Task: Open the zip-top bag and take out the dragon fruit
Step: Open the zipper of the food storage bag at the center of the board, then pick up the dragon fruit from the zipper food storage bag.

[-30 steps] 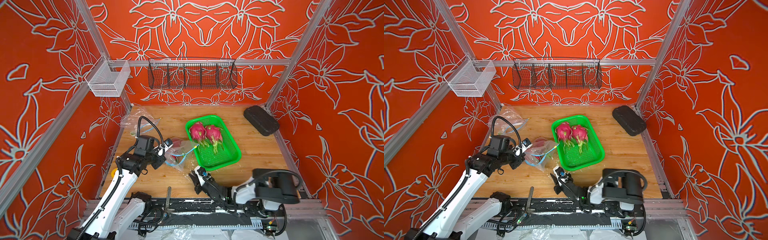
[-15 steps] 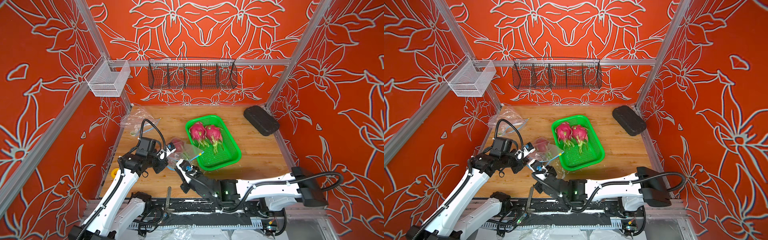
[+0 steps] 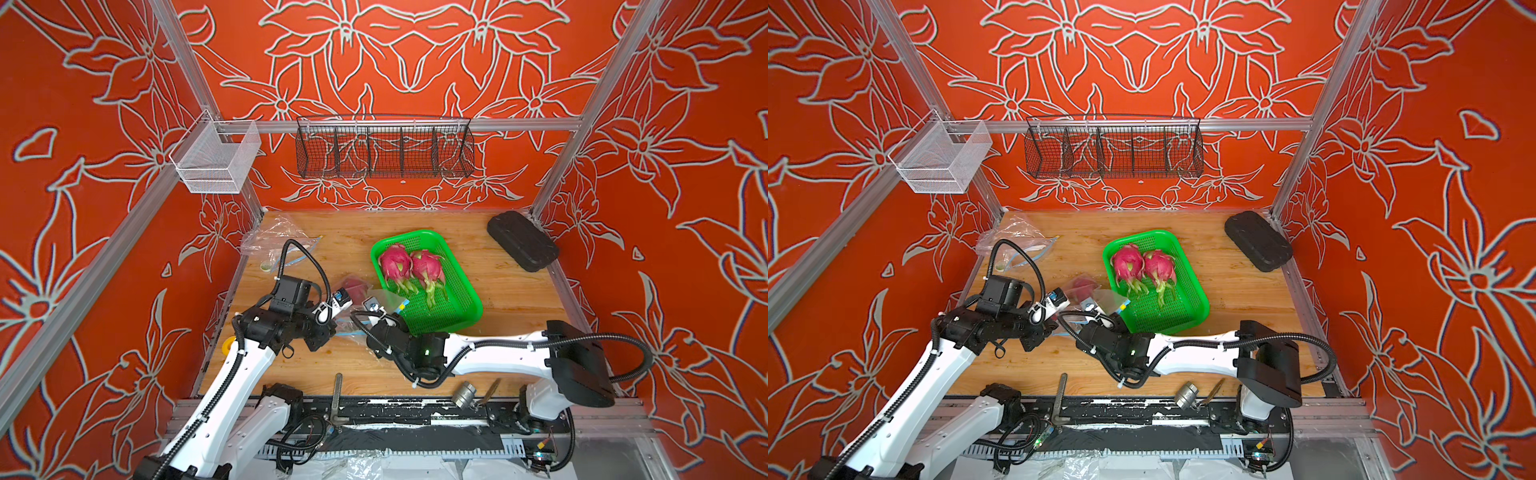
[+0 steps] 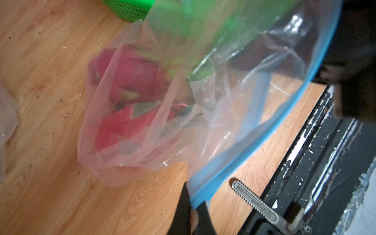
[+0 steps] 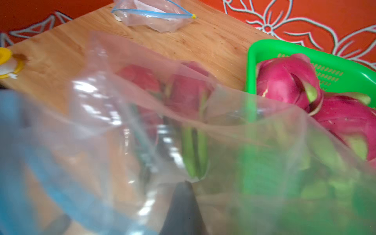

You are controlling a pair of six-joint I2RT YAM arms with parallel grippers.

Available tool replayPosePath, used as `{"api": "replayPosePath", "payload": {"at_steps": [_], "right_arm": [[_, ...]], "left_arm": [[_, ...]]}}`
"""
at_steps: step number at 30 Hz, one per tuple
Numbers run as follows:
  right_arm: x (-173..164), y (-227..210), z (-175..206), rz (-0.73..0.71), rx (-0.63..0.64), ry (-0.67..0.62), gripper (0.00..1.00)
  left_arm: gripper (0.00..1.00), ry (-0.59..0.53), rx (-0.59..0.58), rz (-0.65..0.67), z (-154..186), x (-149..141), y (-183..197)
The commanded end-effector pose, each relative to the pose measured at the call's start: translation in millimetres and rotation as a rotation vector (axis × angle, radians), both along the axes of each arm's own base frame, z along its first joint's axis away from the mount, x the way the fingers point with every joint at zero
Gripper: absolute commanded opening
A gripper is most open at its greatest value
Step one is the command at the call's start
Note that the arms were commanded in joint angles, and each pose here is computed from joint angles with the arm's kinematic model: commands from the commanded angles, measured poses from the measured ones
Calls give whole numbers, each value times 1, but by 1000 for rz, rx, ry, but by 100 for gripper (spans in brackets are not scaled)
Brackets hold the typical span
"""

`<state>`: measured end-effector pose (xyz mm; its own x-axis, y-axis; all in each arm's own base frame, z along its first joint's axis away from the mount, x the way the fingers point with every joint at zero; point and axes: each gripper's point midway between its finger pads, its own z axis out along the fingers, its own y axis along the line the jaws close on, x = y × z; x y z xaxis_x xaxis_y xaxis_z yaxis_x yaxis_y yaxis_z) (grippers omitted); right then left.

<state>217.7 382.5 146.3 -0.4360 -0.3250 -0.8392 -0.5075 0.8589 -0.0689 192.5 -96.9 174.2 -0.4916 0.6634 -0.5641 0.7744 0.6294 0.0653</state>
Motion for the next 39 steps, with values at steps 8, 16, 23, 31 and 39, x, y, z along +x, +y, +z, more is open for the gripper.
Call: {"api": "replayPosePath", "payload": {"at_steps": [8,16,23,31,39], "right_arm": [[-11,23,20,111,72,12,20],[1,59,-3,219,113,88,49],[1,71,-46,299,105,221,62],[9,75,-74,299,118,239,60],[12,97,-92,348,200,292,45]], "left_arm": [[0,64,-86,-111,23,-35,-15],[71,13,0,-77,39,-30,2],[71,7,-41,201,43,32,87],[73,123,16,230,-43,60,124],[76,227,24,238,-107,89,134]]}}
